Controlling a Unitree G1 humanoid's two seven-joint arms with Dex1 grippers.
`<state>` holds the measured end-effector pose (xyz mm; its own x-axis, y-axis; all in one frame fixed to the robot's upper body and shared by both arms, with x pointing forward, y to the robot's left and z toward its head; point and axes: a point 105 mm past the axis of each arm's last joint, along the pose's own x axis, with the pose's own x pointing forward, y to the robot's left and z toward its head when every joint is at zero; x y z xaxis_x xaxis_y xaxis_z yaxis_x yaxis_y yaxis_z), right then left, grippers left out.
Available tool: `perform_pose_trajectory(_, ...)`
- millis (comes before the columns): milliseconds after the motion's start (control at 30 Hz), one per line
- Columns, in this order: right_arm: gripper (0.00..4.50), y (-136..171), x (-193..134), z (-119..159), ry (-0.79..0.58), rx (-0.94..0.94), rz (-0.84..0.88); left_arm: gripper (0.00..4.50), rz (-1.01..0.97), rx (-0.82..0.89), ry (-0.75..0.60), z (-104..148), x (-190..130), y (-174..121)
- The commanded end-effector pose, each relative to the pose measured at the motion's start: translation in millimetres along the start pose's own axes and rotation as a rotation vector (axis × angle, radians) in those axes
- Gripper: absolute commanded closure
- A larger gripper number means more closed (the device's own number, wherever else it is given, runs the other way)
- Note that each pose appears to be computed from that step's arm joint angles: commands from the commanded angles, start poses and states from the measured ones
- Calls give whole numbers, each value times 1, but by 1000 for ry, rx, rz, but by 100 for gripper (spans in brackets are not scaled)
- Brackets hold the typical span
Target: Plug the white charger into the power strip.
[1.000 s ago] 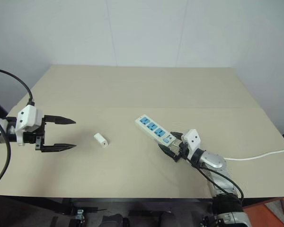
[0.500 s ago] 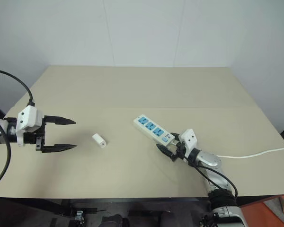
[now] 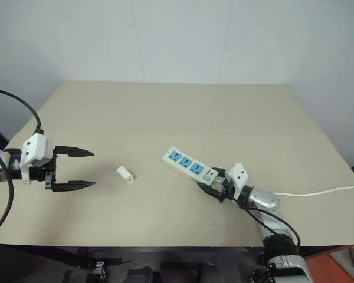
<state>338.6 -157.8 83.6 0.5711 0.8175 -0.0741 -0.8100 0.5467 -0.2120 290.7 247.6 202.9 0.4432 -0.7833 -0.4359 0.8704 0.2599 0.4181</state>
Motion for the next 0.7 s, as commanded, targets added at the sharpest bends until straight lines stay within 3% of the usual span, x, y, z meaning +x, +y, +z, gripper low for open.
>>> perform_pose_trajectory(33, 109, -6, -20, 9, -4, -30, 126, 0, 13, 65, 34, 10, -15, 7)
perform_pose_trajectory(300, 109, -5, -27, 14, -6, -62, 363, 0, 1, 55, 24, 8, -15, 9)
perform_pose_trajectory(700, 109, 20, 14, 12, -15, -89, 556, 0, -9, 22, 39, 3, -22, 10)
